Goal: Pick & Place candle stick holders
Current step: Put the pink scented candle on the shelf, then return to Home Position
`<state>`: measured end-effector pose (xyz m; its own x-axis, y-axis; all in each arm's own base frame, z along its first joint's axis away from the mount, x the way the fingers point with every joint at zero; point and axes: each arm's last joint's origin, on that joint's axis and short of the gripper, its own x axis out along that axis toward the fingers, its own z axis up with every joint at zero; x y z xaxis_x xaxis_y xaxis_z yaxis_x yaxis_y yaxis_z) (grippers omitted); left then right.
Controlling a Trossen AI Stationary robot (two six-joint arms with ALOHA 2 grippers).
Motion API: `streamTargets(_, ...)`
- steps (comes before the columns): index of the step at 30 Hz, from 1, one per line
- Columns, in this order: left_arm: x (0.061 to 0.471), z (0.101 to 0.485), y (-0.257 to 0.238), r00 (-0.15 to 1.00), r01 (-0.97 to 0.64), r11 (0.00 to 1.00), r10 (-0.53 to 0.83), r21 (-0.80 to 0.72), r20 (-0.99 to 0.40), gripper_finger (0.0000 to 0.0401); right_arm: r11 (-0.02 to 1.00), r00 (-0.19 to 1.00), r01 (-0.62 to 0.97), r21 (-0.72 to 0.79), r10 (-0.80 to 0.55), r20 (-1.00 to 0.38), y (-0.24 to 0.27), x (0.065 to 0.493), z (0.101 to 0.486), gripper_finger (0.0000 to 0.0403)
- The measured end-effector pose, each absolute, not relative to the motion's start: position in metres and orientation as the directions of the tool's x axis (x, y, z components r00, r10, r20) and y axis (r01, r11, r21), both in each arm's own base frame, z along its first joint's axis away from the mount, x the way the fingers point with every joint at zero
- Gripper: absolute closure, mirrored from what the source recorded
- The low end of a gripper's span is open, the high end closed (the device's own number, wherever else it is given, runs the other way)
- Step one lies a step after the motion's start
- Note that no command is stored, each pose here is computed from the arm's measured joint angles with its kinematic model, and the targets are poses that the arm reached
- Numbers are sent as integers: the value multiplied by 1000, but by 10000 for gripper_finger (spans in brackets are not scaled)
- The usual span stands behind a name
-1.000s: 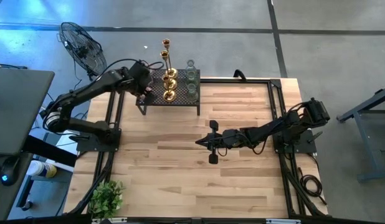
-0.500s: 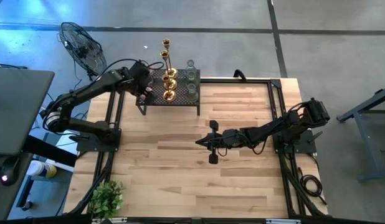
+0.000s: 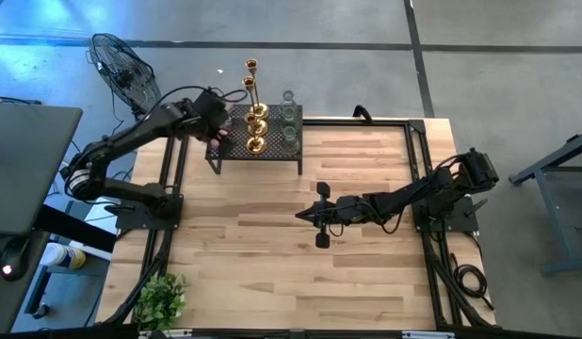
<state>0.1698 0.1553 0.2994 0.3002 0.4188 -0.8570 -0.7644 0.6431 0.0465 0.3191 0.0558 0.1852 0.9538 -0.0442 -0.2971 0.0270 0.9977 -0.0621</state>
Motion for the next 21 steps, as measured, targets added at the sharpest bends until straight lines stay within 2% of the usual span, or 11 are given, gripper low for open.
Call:
streamTargets(7, 169, 326, 154, 325, -746, 664, 434, 54, -840, 65, 998, 954, 27, -62, -44, -297, 56, 319, 185, 402)
streamTargets(10, 168, 335, 147, 348, -712, 698, 445, 76, -825, 82, 998, 954, 27, -62, -44, -297, 56, 319, 185, 402)
streamTargets(15, 164, 352, 117, 398, -678, 717, 543, 162, -740, 152, 998, 953, 27, -62, -44, -298, 56, 319, 185, 402)
streamTargets(21, 144, 356, 69, 611, -575, 810, 519, 116, -597, 252, 997, 953, 25, -69, -44, -298, 56, 319, 185, 402)
